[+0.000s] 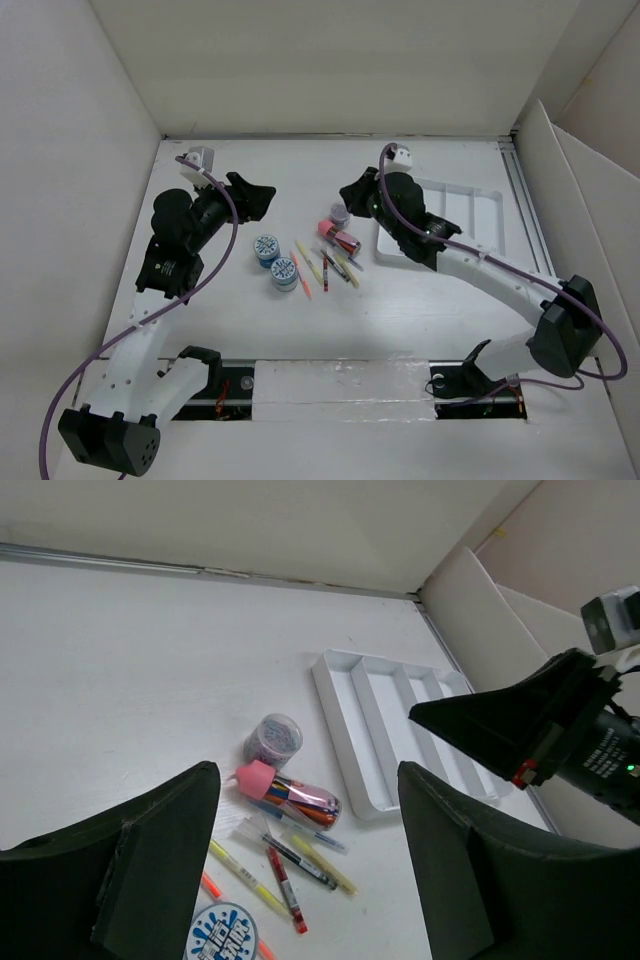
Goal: Organize the desk
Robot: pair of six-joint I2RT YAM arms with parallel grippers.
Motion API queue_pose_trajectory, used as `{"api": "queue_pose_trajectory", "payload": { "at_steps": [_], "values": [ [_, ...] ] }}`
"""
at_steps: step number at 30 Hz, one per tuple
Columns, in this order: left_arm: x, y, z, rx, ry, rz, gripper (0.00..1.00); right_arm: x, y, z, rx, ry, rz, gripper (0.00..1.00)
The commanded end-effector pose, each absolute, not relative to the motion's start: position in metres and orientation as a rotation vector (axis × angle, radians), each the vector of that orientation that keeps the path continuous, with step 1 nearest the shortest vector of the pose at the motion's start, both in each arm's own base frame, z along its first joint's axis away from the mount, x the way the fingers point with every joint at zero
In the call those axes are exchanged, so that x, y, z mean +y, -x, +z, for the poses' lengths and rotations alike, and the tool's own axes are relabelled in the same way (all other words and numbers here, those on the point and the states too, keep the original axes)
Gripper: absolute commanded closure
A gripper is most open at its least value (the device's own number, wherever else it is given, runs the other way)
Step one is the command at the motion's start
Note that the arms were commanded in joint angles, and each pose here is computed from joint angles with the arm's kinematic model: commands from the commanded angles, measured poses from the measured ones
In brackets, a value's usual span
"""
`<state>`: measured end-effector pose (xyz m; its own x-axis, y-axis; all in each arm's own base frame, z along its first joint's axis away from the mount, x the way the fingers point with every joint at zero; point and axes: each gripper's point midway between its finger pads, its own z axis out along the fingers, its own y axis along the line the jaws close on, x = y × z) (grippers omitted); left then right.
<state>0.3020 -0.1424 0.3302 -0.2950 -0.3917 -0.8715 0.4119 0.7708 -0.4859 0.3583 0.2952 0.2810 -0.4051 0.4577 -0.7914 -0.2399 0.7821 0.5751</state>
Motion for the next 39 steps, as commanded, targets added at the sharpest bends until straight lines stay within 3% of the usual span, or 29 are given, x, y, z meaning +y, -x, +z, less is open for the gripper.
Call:
{"api": "queue_pose_trajectory", "payload": {
  "at_steps": [1, 6, 8, 9, 10, 11, 13, 15, 18, 19, 20, 23, 29, 39],
  "values": [
    [-0.145, -0.299, 0.345, 1.638, -0.061, -0.792, 0.32, 0.293, -0.372, 0.278, 1.858, -0.197, 0.762, 1.00],
    [-0.148, -0.300, 0.343, 1.644, -0.067, -0.809, 0.39, 0.284, -0.397, 0.259, 1.896, -0.256, 0.688, 1.00],
    [-0.148, -0.299, 0.345, 1.631, -0.073, -0.809, 0.51, 0.272, -0.408, 0.240, 1.942, -0.297, 0.620, 0.80],
    [-0.146, -0.301, 0.344, 1.633, -0.063, -0.801, 0.57, 0.272, -0.412, 0.241, 1.940, -0.308, 0.601, 0.65],
    [-0.146, -0.301, 0.345, 1.631, -0.063, -0.796, 0.64, 0.268, -0.416, 0.233, 1.962, -0.316, 0.572, 0.41],
    [-0.145, -0.303, 0.341, 1.651, -0.056, -0.792, 0.80, 0.267, -0.423, 0.219, 1.991, -0.324, 0.543, 0.34],
    [-0.145, -0.302, 0.340, 1.653, -0.051, -0.795, 0.91, 0.266, -0.431, 0.215, 1.990, -0.332, 0.501, 0.18],
    [-0.144, -0.303, 0.343, 1.644, -0.043, -0.786, 0.99, 0.269, -0.439, 0.193, 2.034, -0.328, 0.451, 0.12],
    [-0.143, -0.305, 0.340, 1.661, -0.032, -0.780, 0.93, 0.275, -0.451, 0.175, 2.083, -0.308, 0.392, 0.06],
    [-0.144, -0.305, 0.339, 1.666, -0.036, -0.787, 0.88, 0.276, -0.457, 0.178, 2.073, -0.299, 0.377, 0.03],
    [-0.145, -0.305, 0.339, 1.665, -0.040, -0.791, 0.73, 0.277, -0.462, 0.174, 2.077, -0.301, 0.356, 0.03],
    [-0.145, -0.306, 0.342, 1.660, -0.041, -0.789, 0.57, 0.284, -0.470, 0.159, 2.118, -0.293, 0.302, 0.03],
    [-0.144, -0.303, 0.343, 1.650, -0.048, -0.785, 0.48, 0.287, -0.473, 0.126, 2.194, -0.272, 0.206, 0.02],
    [-0.146, -0.300, 0.343, 1.651, -0.058, -0.803, 0.47, 0.299, -0.468, 0.091, 2.262, -0.252, 0.179, 0.06]
  ]
}}
